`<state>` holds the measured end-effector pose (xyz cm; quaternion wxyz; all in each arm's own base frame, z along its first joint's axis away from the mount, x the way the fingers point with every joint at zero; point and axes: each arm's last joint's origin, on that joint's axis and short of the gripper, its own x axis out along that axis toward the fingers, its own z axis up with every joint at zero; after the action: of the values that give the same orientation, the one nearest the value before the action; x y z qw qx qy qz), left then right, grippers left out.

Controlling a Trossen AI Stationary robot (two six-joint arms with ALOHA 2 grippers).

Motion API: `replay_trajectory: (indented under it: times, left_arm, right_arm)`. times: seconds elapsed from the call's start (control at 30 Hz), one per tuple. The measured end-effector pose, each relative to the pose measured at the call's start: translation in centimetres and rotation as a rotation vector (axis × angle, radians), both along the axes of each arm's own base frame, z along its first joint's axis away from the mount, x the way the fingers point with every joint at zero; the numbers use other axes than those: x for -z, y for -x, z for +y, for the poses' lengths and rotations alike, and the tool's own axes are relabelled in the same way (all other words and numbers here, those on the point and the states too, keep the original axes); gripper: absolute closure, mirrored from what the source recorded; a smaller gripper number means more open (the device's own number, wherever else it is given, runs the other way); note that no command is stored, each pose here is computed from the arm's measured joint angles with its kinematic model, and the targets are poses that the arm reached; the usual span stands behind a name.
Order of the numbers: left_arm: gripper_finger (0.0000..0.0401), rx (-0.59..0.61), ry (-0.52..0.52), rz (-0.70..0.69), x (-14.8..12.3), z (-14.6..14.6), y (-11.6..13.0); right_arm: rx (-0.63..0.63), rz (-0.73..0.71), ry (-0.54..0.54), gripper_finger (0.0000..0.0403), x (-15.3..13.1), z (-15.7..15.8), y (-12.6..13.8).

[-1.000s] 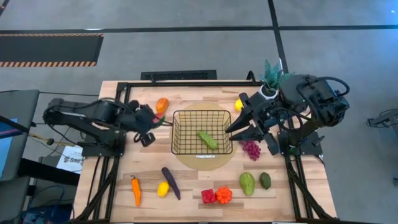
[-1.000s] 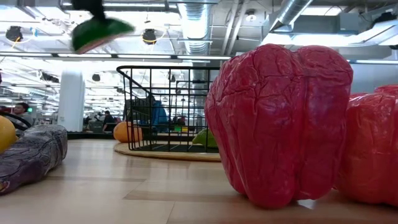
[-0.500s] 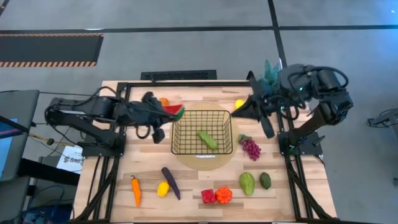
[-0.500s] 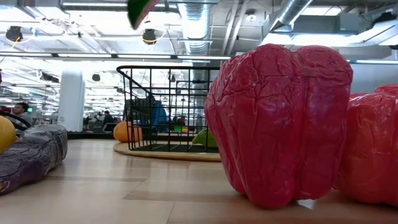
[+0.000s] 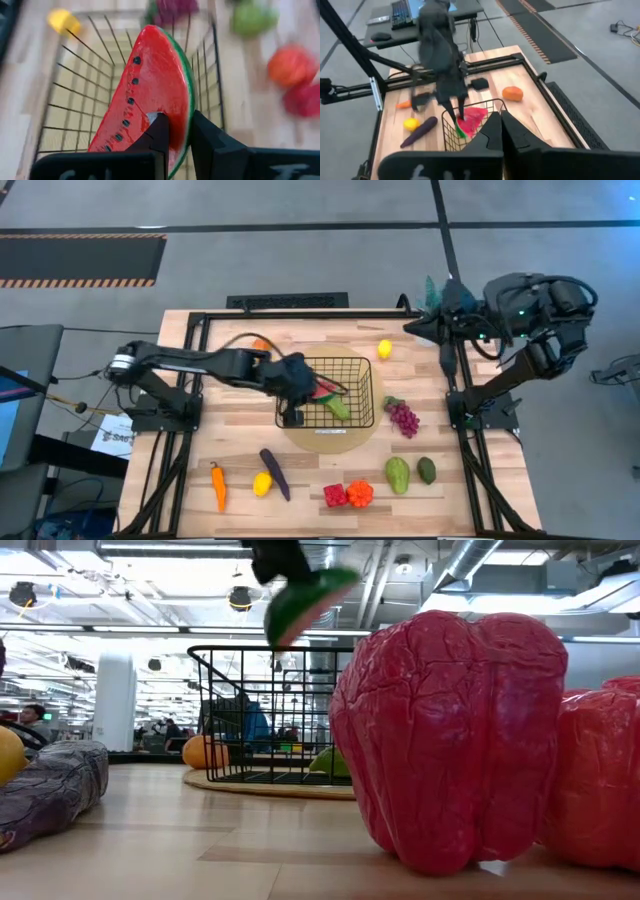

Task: Build produce basket
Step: Put the green watermelon into the wire basket

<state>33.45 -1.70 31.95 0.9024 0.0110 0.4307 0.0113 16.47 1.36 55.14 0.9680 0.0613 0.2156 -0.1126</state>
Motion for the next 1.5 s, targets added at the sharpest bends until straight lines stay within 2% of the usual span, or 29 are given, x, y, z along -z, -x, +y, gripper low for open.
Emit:
replay_trajectory:
  times: [0.2,0.37,0.57,0.8,0.97,1.5]
  left_arm:
    - [0.0379,0.151,-0.071,0.128,4.1,0.7,-2.5]
    - [0.0379,0.209,-0.134,0.287,7.2,0.7,-3.1]
    - [0.0379,0.273,-0.223,0.348,9.3,0.9,-4.0]
    - [0.0379,0.347,-0.243,0.325,9.6,0.7,-4.5]
    - [0.0379,0.392,-0.181,0.274,9.7,0.4,-4.9]
    - [0.0379,0.389,-0.147,0.29,11.2,0.7,-4.7]
  right_arm:
    - [-0.002,-0.006,0.006,0.04,-0.2,-0.1,1.0]
    - [-0.001,0.003,0.007,0.0401,-0.1,-0.2,1.5]
    - [-0.001,0.004,0.007,0.0401,-0.2,-0.2,1.8]
    - [-0.001,0.005,0.007,0.0402,-0.1,-0.2,1.8]
    - [-0.001,0.005,0.005,0.0402,-0.1,-0.2,1.7]
    - [0.0,0.002,-0.003,0.0402,-0.1,-0.2,1.7]
